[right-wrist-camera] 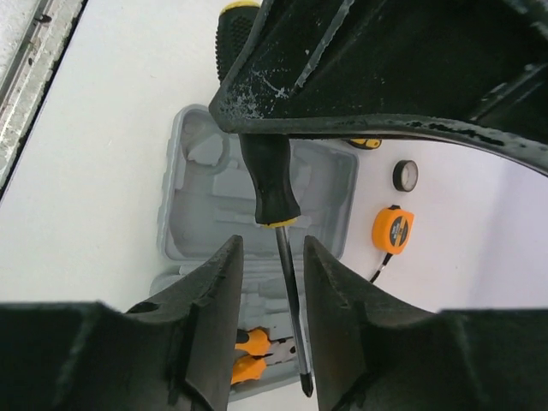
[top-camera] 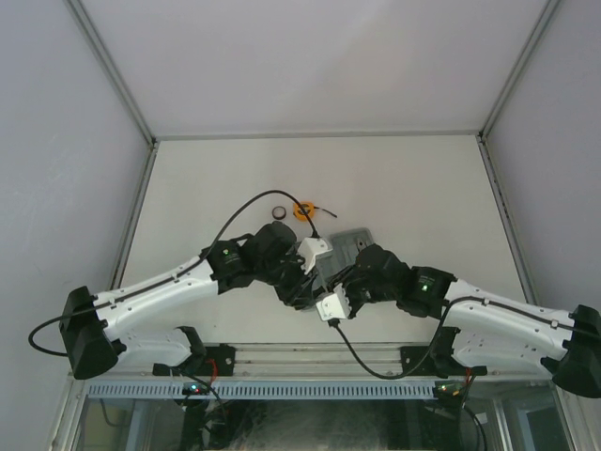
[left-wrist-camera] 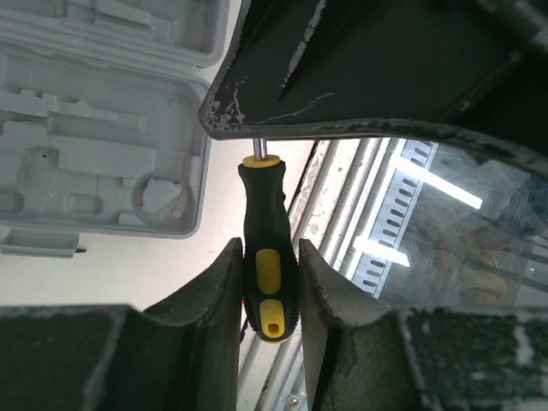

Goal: Sort the tools into containers
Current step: Place the screwdriver in the storage box.

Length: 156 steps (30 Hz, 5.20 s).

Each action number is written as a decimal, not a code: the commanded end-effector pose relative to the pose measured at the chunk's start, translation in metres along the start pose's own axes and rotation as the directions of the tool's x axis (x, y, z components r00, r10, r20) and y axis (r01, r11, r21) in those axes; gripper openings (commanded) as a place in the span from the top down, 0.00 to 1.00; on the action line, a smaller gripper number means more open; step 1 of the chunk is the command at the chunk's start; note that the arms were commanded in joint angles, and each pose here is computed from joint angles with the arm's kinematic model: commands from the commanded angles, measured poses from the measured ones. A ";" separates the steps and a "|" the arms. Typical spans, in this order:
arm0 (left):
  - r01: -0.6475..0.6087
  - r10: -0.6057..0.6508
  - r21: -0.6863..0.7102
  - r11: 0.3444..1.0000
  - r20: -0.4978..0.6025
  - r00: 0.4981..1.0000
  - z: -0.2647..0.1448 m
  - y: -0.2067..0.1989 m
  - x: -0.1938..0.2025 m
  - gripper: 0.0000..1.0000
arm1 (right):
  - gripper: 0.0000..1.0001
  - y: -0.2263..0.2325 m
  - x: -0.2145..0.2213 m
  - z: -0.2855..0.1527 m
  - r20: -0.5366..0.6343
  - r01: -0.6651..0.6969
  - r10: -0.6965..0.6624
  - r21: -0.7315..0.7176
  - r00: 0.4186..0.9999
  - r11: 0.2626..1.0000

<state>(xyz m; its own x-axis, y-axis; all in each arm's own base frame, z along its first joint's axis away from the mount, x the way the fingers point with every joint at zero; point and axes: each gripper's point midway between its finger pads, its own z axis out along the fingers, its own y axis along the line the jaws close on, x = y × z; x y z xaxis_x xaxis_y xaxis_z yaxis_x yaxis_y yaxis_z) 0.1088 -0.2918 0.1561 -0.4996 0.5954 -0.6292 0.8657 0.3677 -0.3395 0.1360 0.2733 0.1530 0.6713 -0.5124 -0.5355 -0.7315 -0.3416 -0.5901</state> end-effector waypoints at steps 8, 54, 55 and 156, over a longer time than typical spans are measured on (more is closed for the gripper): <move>-0.084 0.079 0.045 0.995 0.102 0.992 -0.016 -0.016 -0.030 0.92 | 0.92 -0.023 -0.011 -0.006 -0.003 -0.014 0.014 0.089 1.000 0.996; 0.551 -0.295 -0.267 0.791 0.622 0.726 -0.111 0.126 -0.047 0.50 | 1.00 -0.024 0.096 -0.030 0.372 -0.852 0.873 0.294 -0.315 -0.433; 0.551 -0.296 -0.271 0.789 0.619 0.728 -0.110 0.127 -0.045 0.50 | 1.00 -0.023 0.096 -0.027 0.357 -0.850 0.875 0.294 -0.326 -0.437; 0.601 -0.382 -0.306 0.738 0.546 0.746 -0.086 0.139 -0.014 0.52 | 0.92 -0.001 0.186 0.056 -0.055 -0.674 0.911 0.690 -0.409 -0.262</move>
<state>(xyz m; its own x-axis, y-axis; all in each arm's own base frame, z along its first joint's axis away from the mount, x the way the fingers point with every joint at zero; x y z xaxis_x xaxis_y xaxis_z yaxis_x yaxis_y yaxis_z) 0.2312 -0.1886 0.1769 -0.6920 -0.0622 -0.7192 0.3436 0.8478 -0.4039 0.2708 0.2299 0.0332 -0.9439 -0.1036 -0.3135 -0.1629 0.9720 0.1695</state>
